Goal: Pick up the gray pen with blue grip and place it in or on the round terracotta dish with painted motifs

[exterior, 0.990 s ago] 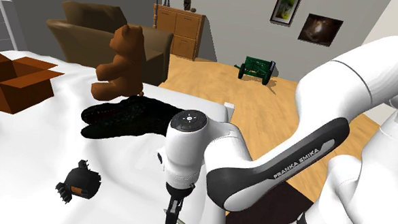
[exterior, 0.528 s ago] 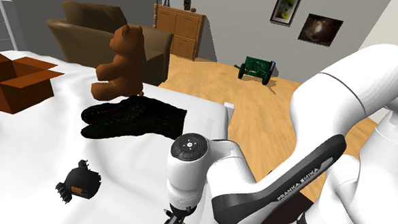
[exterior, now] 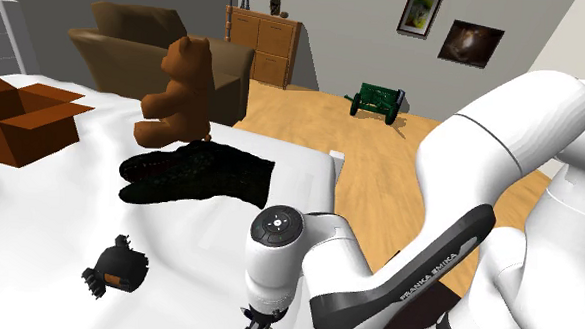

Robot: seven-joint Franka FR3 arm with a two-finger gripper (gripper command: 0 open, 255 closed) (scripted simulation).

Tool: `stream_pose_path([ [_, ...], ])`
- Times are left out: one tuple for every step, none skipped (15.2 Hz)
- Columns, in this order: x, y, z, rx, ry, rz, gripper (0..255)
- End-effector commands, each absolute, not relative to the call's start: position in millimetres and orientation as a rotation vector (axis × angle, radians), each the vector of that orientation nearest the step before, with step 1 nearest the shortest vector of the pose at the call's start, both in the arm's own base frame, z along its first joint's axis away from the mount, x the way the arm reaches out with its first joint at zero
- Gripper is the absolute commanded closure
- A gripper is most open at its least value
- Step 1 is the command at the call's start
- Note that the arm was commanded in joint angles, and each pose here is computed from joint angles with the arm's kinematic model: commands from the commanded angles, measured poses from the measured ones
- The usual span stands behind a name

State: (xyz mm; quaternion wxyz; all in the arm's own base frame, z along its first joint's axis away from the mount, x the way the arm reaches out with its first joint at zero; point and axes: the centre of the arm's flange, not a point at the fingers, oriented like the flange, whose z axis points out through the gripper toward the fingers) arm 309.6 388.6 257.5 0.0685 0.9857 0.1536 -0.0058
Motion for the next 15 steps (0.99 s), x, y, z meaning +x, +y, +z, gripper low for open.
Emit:
stream_pose_path([
  [310, 389, 257, 2.969, 0.463, -0.017, 0],
  [310, 389, 257, 2.969, 0.463, -0.017, 0],
  [310, 389, 257, 2.969, 0.463, -0.017, 255],
  [310, 389, 257, 2.969, 0.463, -0.017, 255],
  [310, 389, 257, 2.969, 0.463, -0.017, 255],
  [310, 388, 258, 2.969, 0.463, -0.017, 255],
  [310, 388, 259, 2.969, 0.463, -0.017, 255],
  [310, 388, 259, 2.969, 0.463, -0.017, 255],
  [310, 388, 259, 2.969, 0.463, -0.017, 255],
  [310, 389, 260, 2.969, 0.463, -0.017, 255],
  [310, 389, 260, 2.969, 0.463, -0.017, 255],
  [310, 389, 257, 2.969, 0.463, -0.017, 255],
  [310, 389, 263, 2.969, 0.463, -0.017, 255],
  [310, 389, 268, 2.969, 0.463, -0.017, 255],
  [310, 389, 273, 2.969, 0.463, -0.017, 255],
])
